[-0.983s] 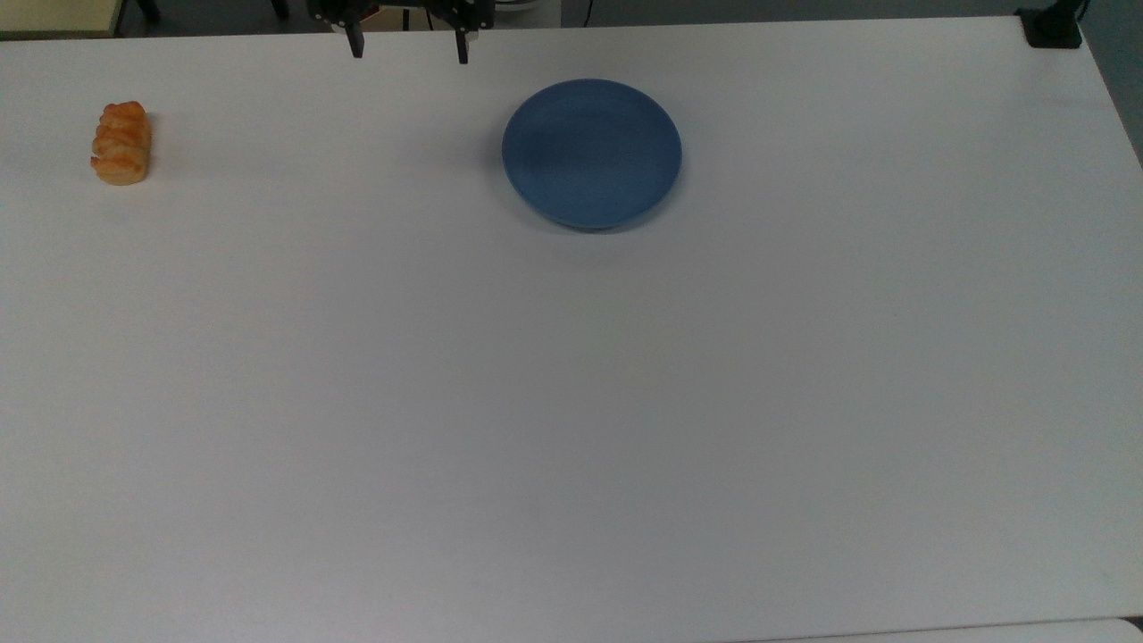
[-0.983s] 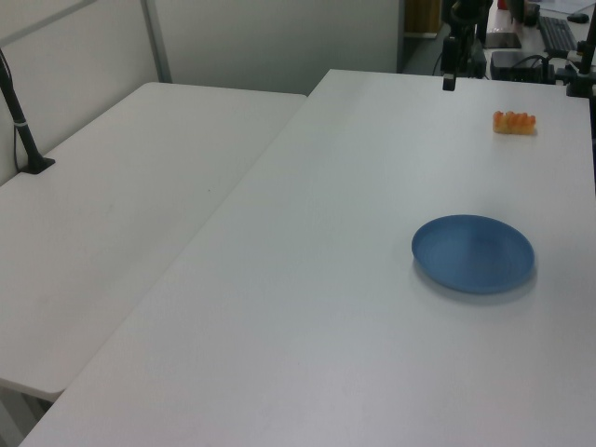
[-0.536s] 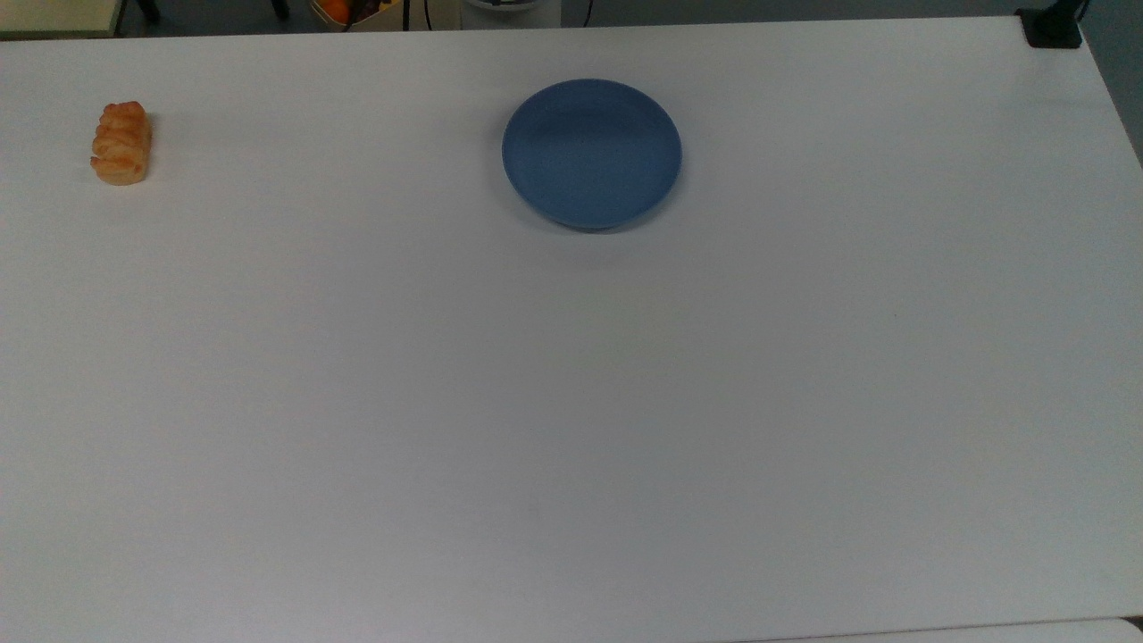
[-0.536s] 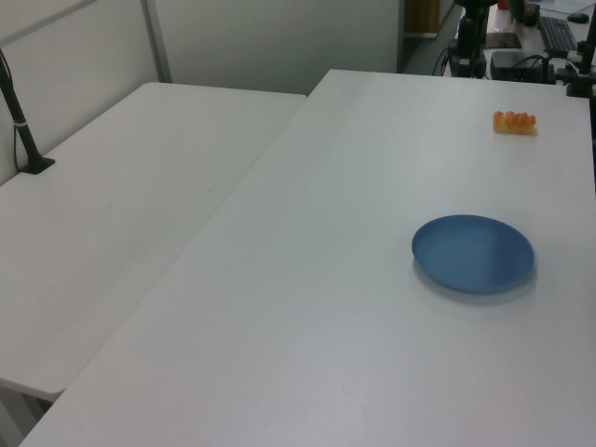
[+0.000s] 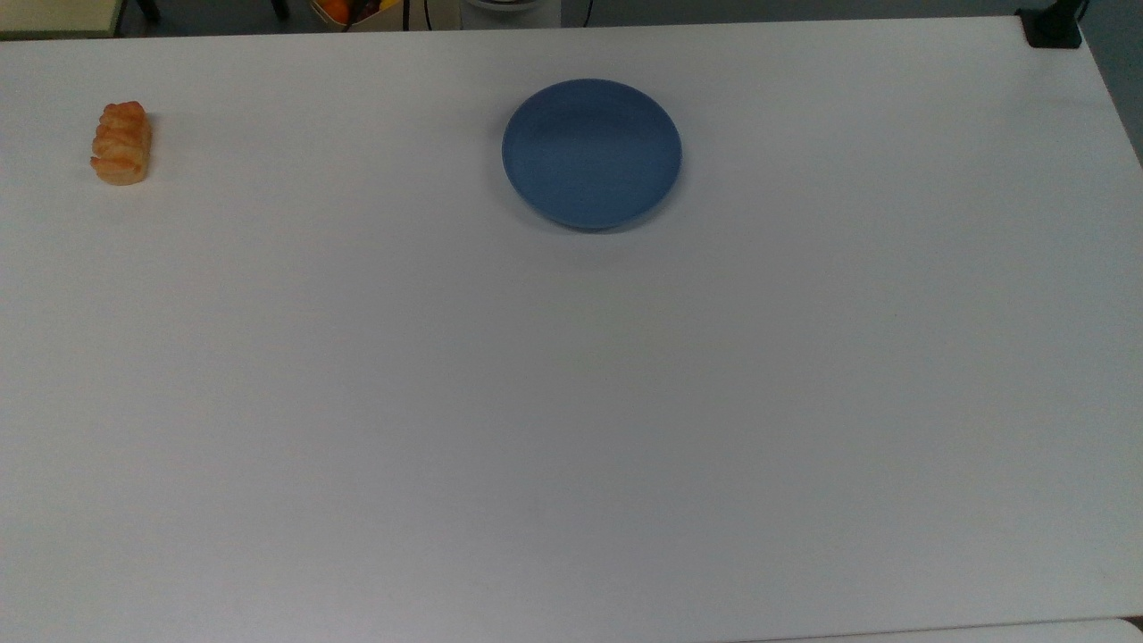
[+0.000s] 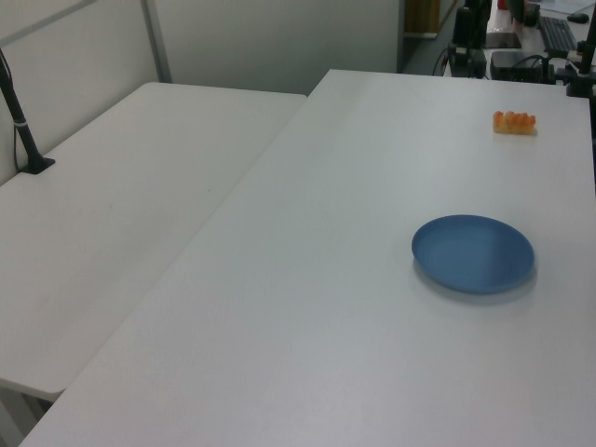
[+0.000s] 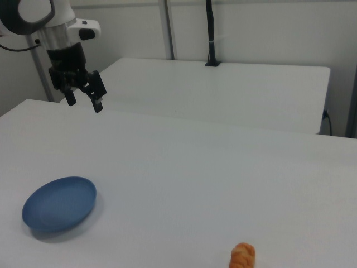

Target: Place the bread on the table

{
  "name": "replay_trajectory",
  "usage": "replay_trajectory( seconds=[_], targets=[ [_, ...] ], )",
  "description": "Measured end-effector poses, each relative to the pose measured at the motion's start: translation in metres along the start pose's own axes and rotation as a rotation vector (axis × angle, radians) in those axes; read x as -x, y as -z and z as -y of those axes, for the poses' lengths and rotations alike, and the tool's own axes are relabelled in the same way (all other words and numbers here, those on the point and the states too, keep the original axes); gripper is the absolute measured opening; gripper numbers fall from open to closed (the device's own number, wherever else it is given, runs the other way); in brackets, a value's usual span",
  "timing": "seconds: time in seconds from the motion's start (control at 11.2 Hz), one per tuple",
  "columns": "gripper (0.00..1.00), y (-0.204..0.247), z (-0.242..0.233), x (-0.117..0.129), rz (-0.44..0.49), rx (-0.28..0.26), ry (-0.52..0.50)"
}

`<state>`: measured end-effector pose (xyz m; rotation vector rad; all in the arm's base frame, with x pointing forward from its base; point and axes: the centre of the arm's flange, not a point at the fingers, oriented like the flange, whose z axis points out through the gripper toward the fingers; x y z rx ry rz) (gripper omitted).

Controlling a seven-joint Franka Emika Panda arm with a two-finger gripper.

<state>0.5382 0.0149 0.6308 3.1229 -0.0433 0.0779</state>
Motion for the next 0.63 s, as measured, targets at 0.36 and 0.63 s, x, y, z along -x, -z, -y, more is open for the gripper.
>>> replay_trajectory(
  seconds=[0.36,0.63],
  targets=[
    [1.00,0.0011,-0.0009,-0.0016,-0.004,0.011,-0.001],
    [1.00,0.0010,-0.0061,-0.0019,-0.003,0.012,-0.011]
  ],
)
